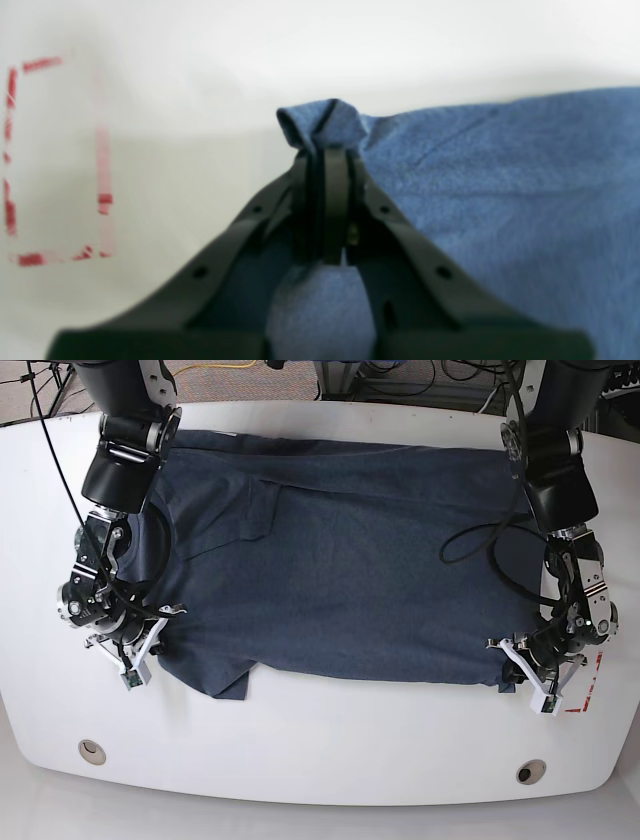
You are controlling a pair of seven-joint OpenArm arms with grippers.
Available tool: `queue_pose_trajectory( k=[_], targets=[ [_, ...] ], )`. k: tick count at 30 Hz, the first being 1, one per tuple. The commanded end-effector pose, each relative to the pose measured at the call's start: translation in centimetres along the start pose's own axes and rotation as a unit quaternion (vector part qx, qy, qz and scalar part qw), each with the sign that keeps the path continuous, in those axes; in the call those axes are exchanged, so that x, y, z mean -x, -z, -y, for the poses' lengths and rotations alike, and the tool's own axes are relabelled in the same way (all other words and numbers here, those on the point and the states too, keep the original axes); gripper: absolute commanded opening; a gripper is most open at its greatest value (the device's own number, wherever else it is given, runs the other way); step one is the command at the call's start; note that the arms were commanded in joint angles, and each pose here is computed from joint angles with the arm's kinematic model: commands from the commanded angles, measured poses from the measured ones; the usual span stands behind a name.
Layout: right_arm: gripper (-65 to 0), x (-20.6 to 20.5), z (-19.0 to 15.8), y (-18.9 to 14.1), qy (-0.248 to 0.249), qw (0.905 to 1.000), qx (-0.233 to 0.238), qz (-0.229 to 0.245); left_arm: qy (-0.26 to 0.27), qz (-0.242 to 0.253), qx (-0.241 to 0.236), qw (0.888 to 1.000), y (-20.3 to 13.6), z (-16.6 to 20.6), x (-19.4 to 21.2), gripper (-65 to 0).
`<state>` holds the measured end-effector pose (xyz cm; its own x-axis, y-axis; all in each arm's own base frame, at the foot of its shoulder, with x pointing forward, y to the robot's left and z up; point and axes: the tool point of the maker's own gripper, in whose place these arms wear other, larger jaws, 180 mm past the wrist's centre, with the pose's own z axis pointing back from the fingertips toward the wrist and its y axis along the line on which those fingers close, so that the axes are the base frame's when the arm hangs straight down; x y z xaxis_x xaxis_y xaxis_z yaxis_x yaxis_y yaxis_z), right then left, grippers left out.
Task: Layout the t-shirt on the table in an organized manner, then fold the t-shirt properly
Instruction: 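Lift the hem with both grippers and fold it over toward the collar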
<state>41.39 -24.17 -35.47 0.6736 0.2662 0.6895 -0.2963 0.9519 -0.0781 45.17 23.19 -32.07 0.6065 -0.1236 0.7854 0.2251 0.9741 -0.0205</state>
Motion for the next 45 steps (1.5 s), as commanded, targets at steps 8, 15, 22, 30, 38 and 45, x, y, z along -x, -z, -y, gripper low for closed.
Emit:
queue_pose_trajectory(
  k=[8, 15, 22, 30, 38, 45],
  targets=[
    [-65.0, -1.1, 0.7, -3.5, -0.044, 0.9979, 0.042, 0.022, 0.035, 0.029, -0.029, 0.999, -3.8, -1.4, -1.9, -65.0],
    [-65.0, 0.3, -0.2, -5.6, -0.073, 0.9954, 0.06, 0.015, 0.064, 0.013, -0.034, 0.997, -5.4, -1.4, -0.2, -65.0],
    [-65.0, 1.6, -0.9, -7.6, -0.097, 0.9923, 0.077, -0.006, 0.094, 0.004, -0.036, 0.995, -6.8, -0.4, 1.9, -65.0],
    [-65.0, 3.7, -2.2, -9.2, -0.092, 0.9921, 0.083, -0.019, 0.118, -0.011, -0.04, 0.992, -8.6, 0.7, 4.5, -65.0],
    [-64.8, 7.2, -3.5, -10.0, -0.066, 0.9939, 0.079, -0.041, 0.125, -0.039, -0.046, 0.99, -10.4, 1.2, 7.9, -65.0],
    [-64.8, 9.8, -5.3, -9.9, -0.052, 0.9947, 0.059, -0.066, 0.115, -0.071, -0.045, 0.99, -11.1, 1.0, 10.9, -65.0]
  ],
)
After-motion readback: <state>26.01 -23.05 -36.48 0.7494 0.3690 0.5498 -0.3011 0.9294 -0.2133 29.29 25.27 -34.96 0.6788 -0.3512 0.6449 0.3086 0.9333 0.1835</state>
